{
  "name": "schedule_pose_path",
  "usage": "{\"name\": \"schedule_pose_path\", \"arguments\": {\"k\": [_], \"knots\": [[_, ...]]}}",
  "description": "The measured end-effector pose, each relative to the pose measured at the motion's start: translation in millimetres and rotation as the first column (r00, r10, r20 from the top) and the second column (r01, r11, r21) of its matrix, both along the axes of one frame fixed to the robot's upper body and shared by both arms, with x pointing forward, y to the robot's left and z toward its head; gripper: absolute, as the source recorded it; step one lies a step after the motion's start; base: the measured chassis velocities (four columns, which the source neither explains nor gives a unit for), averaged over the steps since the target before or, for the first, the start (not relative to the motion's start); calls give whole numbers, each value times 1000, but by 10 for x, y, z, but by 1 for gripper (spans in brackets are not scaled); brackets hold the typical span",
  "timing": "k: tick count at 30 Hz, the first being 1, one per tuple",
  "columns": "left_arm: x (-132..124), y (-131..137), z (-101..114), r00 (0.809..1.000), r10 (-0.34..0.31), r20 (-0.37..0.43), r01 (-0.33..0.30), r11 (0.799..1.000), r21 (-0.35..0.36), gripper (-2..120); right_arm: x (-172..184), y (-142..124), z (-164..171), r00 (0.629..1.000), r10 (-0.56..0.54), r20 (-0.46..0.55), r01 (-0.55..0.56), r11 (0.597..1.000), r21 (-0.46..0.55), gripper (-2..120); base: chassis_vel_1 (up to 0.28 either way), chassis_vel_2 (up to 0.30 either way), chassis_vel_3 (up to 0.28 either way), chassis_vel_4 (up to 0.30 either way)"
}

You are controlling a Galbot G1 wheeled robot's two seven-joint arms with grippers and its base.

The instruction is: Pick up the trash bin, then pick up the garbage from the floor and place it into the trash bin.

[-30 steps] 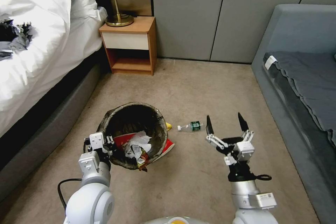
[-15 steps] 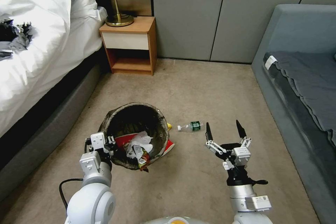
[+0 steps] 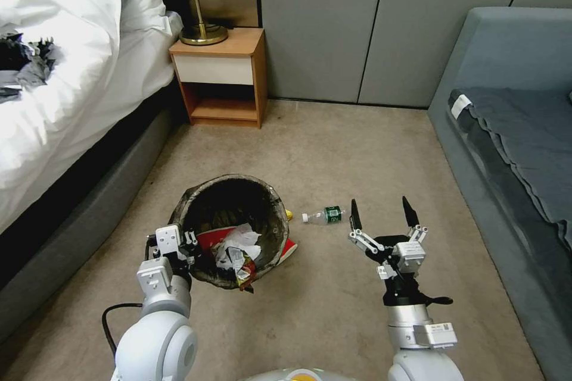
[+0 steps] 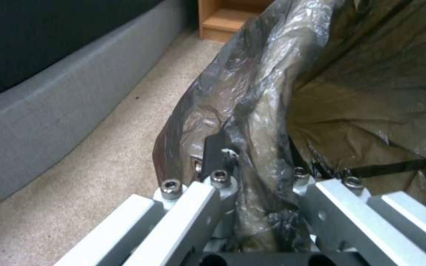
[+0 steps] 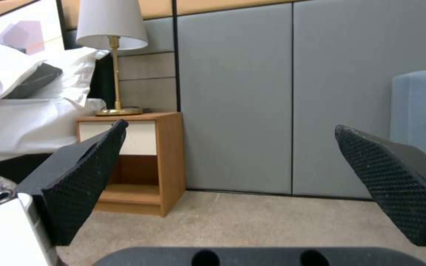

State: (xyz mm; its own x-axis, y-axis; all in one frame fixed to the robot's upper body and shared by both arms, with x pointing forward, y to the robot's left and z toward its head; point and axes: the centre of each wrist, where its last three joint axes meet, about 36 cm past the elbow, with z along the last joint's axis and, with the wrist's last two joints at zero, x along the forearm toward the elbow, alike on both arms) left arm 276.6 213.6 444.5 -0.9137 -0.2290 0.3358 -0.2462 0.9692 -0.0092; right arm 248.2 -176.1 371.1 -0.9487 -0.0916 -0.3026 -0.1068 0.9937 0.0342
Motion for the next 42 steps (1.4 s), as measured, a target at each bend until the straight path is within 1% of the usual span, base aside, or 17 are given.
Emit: {"name": "schedule_pose_path", "arguments": {"k": [11, 19, 23, 30, 39, 42], "knots": [[0, -3, -4, 1000, -1, 0, 1, 1000, -1, 2, 8, 39, -7, 1000, 15, 6, -15, 1000, 1, 100, -9, 9, 15, -10], [-2, -15, -5, 1000, -2, 0, 2, 1000, -2, 2, -4, 59, -33, 999, 31, 23, -31, 1000, 0, 100, -167, 166, 172, -183], [-6, -16, 2, 1000, -1, 2, 1, 1000, -2, 2, -1, 62, -33, 998, 43, 51, -42, 999, -14, 100, -248, 215, 206, -215], [-16, -23, 17, 1000, -2, 6, 2, 1000, -3, 2, 13, 86, -27, 994, 55, 90, -54, 998, -19, 100, -49, 77, 58, -72], [-33, -11, 39, 1000, -1, 10, 1, 1000, 0, 2, 141, 16, -4, 988, 75, 132, -66, 995, -74, 100, 21, -20, -26, 19], [-43, -10, 47, 1000, -1, 12, 1, 1000, 0, 2, 299, -122, 61, 984, 100, 144, -82, 988, -128, 100, 0, 0, 0, 0]]}}
